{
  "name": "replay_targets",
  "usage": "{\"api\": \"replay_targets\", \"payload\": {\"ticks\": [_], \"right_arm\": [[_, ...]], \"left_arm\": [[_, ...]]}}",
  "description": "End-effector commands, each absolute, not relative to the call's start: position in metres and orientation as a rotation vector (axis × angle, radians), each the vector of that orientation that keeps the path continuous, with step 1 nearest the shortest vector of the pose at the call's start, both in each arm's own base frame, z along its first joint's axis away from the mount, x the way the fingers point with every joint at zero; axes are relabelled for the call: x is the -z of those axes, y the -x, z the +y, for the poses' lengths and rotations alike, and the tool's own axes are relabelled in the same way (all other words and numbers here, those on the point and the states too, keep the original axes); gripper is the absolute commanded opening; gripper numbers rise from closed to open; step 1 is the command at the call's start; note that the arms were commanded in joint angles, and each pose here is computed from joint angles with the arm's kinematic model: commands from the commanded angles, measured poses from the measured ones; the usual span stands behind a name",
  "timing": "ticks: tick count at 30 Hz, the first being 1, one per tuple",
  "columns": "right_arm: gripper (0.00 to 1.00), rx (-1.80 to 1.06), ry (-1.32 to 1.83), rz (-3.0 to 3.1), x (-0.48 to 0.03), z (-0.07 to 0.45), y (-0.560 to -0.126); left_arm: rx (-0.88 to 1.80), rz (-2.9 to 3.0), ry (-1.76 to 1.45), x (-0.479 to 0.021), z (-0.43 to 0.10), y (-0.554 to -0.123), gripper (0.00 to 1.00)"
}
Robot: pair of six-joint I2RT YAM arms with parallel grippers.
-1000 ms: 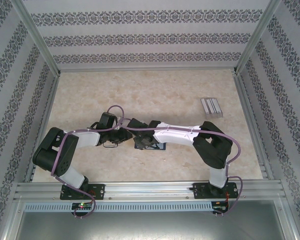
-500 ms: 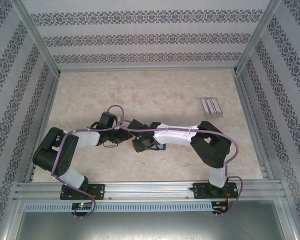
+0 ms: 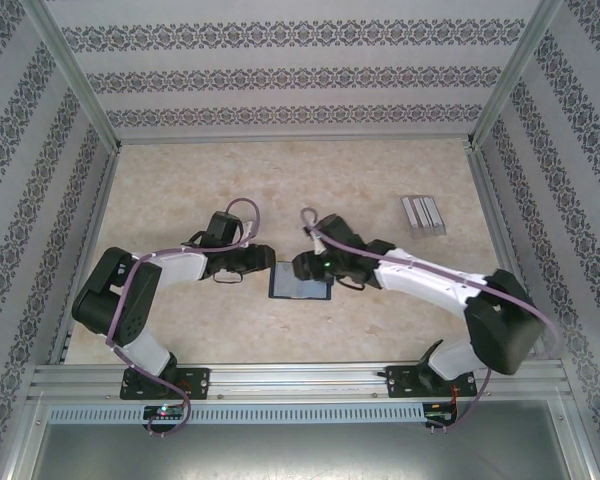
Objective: Put the credit cards into the card holder
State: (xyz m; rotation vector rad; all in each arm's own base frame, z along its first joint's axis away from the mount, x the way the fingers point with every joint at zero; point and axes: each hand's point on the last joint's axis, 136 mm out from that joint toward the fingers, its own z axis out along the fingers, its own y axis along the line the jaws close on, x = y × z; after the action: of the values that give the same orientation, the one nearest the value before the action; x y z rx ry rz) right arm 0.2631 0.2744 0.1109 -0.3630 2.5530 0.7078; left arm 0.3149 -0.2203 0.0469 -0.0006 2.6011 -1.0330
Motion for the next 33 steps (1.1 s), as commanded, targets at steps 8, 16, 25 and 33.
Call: {"api": "replay_targets", "payload": {"ticks": [8, 16, 25, 33], "right_arm": [[0.47, 0.047, -0.021, 2.471, -0.141, 0.067, -0.323], [0.60, 0.181, -0.042, 2.531, -0.132, 0.016, -0.368], [0.60, 0.346, -0.029, 2.623, -0.105, -0.015, -0.400], [0.54, 0.478, -0.098, 2.596, -0.110, -0.042, -0.405]], "left_arm": [[0.847, 2.522, -0.290, -0.042, -0.230, -0.316, 0.46], [0.666, 2.477, -0.239, -0.047, -0.205, -0.320, 0.46], [0.608, 2.473, -0.220, -0.046, -0.197, -0.322, 0.47], [0.603, 2.477, -0.220, -0.046, -0.197, -0.323, 0.47]]}}
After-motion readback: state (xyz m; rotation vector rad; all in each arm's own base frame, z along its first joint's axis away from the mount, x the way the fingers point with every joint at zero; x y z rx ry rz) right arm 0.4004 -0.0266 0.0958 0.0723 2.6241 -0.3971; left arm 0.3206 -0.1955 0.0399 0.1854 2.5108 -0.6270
